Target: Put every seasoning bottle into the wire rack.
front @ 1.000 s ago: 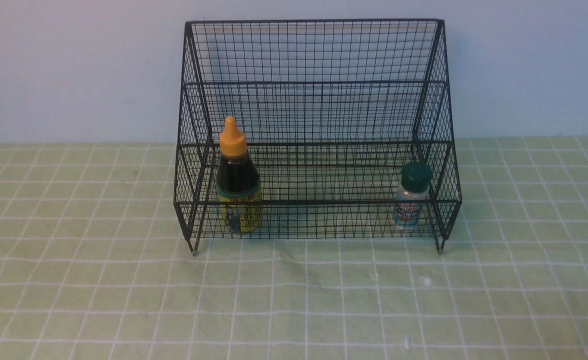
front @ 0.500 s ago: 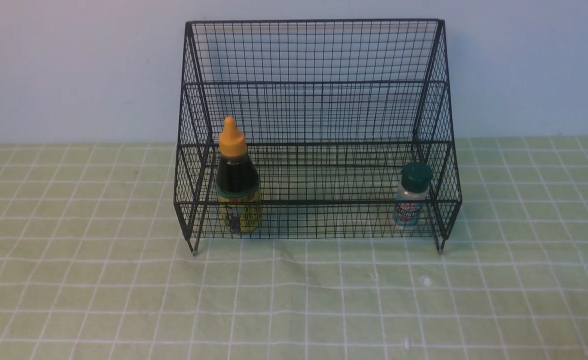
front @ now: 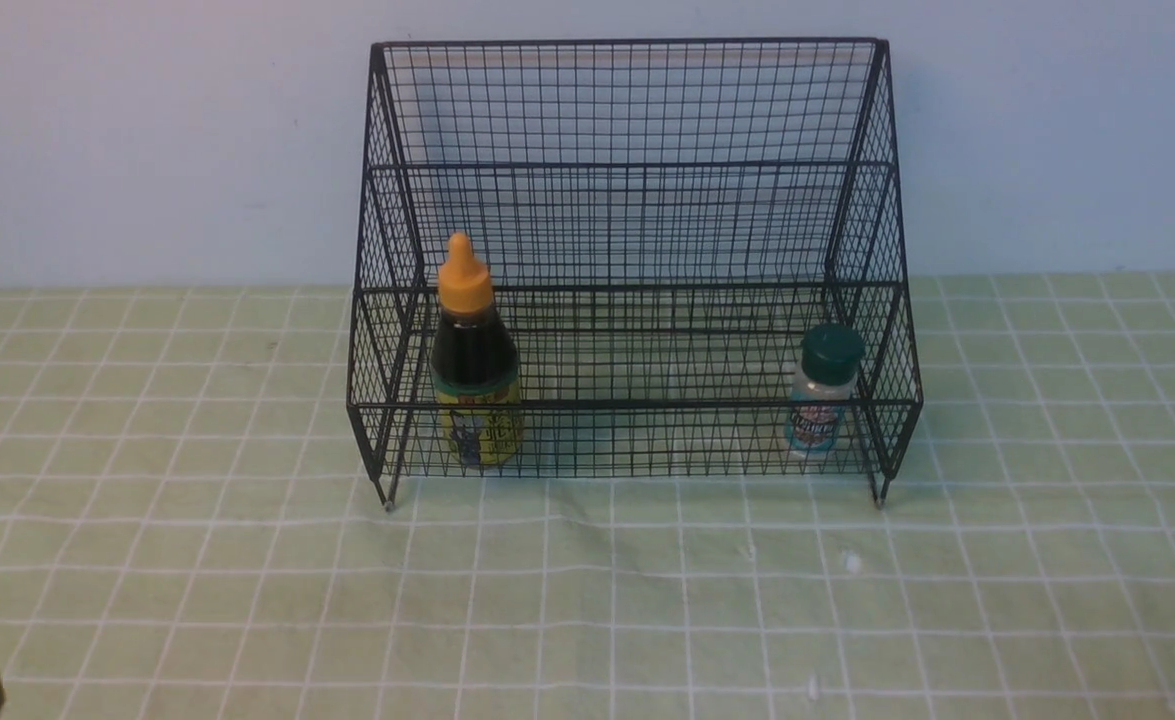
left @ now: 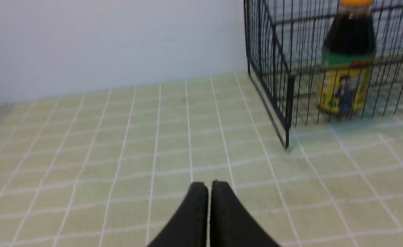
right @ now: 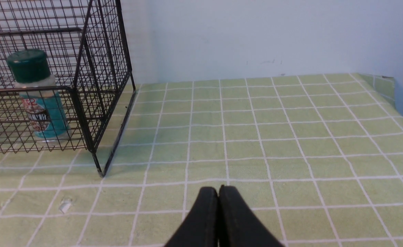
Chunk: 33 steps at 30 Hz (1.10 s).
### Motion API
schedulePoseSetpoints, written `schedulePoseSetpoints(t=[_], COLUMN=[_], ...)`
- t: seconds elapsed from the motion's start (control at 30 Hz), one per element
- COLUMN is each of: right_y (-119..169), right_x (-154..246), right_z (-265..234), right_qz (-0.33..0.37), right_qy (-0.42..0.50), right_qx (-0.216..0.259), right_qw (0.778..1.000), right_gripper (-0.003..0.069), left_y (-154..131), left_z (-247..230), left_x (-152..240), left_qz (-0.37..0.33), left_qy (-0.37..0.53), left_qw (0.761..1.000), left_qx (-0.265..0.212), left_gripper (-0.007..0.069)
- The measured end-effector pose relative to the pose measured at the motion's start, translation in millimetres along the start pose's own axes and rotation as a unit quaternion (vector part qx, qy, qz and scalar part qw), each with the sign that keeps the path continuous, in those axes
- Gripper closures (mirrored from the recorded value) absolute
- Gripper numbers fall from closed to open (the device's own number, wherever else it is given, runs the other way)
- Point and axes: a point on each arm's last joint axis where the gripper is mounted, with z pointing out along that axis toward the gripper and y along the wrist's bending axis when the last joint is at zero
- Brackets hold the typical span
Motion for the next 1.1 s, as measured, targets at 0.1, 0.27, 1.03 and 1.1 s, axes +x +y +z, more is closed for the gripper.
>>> schedulePoseSetpoints(t=[0.1, 0.27, 1.03, 1.1], right_y=[0, 0, 0, 0], right_x=[0, 0, 0, 0], right_z=[0, 0, 0, 0], right_qz=[0.0, 0.0, 0.0, 0.0], right_qy=[0.0, 0.001, 0.001, 0.001], right_qx=[0.0, 0.0, 0.0, 0.0], right_qw=[1.0, 1.0, 1.0, 1.0], right_gripper=[0.0673, 0.0673, 0.0673, 0.0673], left_y=[-1, -1, -1, -1], left_z=[5, 6, 6, 6], left_x=[16, 19, 19, 19], left_qz=[0.0, 0.0, 0.0, 0.0], left_qy=[0.025, 0.03, 0.03, 0.03], left_qw=[1.0, 1.0, 1.0, 1.0], left_qx=[0.0, 0.001, 0.001, 0.001], left_gripper=[0.0631, 0.0631, 0.0631, 0.0631])
